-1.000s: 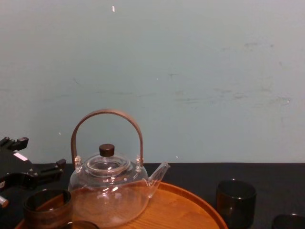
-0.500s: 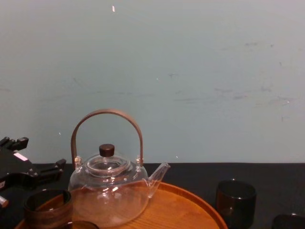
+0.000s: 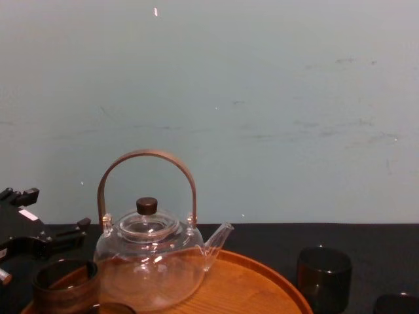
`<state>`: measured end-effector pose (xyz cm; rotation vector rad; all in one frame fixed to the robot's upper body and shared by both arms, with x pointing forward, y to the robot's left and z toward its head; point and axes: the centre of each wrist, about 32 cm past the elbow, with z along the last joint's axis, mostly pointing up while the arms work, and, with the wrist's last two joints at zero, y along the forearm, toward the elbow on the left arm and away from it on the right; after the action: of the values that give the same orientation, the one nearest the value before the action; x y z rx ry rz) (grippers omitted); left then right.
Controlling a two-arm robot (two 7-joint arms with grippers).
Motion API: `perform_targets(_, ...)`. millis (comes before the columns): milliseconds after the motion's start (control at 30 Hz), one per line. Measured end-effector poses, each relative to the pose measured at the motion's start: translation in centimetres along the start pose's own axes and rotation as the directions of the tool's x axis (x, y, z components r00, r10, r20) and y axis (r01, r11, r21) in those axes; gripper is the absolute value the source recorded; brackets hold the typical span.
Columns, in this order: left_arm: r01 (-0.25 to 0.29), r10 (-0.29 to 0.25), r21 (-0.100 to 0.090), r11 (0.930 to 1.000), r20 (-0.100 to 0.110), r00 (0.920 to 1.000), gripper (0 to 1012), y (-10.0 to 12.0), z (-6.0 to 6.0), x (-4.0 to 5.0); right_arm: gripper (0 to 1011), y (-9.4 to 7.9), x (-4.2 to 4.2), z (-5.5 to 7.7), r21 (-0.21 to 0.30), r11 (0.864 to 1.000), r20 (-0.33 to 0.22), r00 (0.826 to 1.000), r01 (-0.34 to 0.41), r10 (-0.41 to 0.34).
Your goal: Pick up the glass from the table and place it on the tray.
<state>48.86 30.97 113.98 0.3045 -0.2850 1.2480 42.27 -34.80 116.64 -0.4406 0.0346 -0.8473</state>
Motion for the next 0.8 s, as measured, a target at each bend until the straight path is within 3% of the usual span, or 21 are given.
perform_targets(800,0.0,0.0,0.0,1.0,0.0,1.0,1002,0.0,0.0,0.0,1002,2.7,0.61,0.7,-0.033,0.999,-0.059,0.998,-0.038,0.036)
